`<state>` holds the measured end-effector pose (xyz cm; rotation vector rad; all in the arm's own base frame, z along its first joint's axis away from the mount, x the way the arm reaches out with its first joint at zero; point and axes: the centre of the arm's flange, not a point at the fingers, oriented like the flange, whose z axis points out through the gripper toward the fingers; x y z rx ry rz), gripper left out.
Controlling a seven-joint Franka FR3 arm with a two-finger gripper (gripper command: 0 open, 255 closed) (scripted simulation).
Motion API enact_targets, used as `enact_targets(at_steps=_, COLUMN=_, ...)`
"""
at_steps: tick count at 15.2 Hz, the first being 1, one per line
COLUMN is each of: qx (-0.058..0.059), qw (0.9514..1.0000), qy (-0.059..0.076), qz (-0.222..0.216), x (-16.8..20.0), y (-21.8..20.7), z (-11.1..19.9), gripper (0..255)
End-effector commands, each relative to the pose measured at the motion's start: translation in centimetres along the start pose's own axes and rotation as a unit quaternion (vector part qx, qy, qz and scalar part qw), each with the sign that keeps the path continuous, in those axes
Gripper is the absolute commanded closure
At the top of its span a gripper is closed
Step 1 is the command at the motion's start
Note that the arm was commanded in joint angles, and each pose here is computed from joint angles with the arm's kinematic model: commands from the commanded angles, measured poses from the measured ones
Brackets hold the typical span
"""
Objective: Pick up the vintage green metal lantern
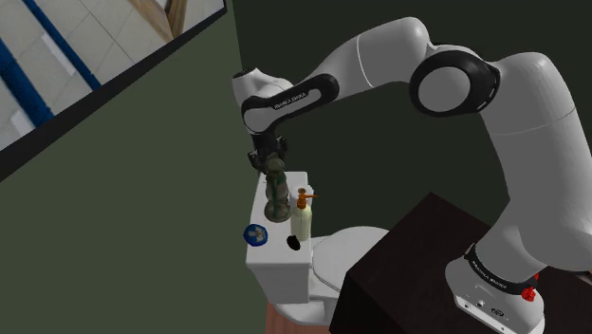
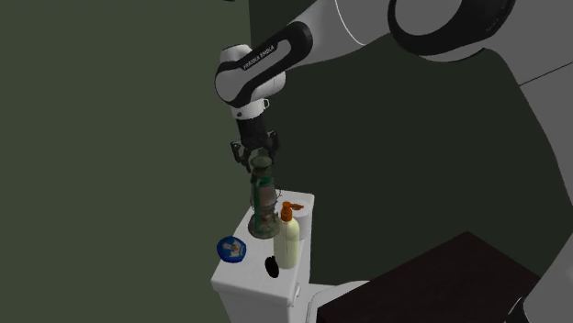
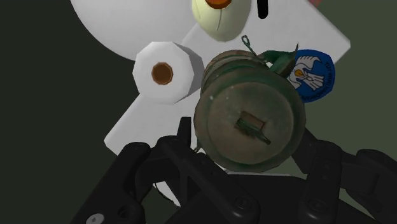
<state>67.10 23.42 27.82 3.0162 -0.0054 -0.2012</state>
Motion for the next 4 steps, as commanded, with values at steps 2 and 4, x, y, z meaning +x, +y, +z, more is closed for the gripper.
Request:
enact_targets(at_steps=2, qx=0.0, qw=1.0, qy=0.001, qz=0.0, x=-0.28, y=0.1, z=-1.6, gripper=255)
enact_targets(at_steps=4, qx=0.0, qw=1.0, qy=0.001, qz=0.0, x=-0.29, y=0.11, z=-1.68, gripper=255)
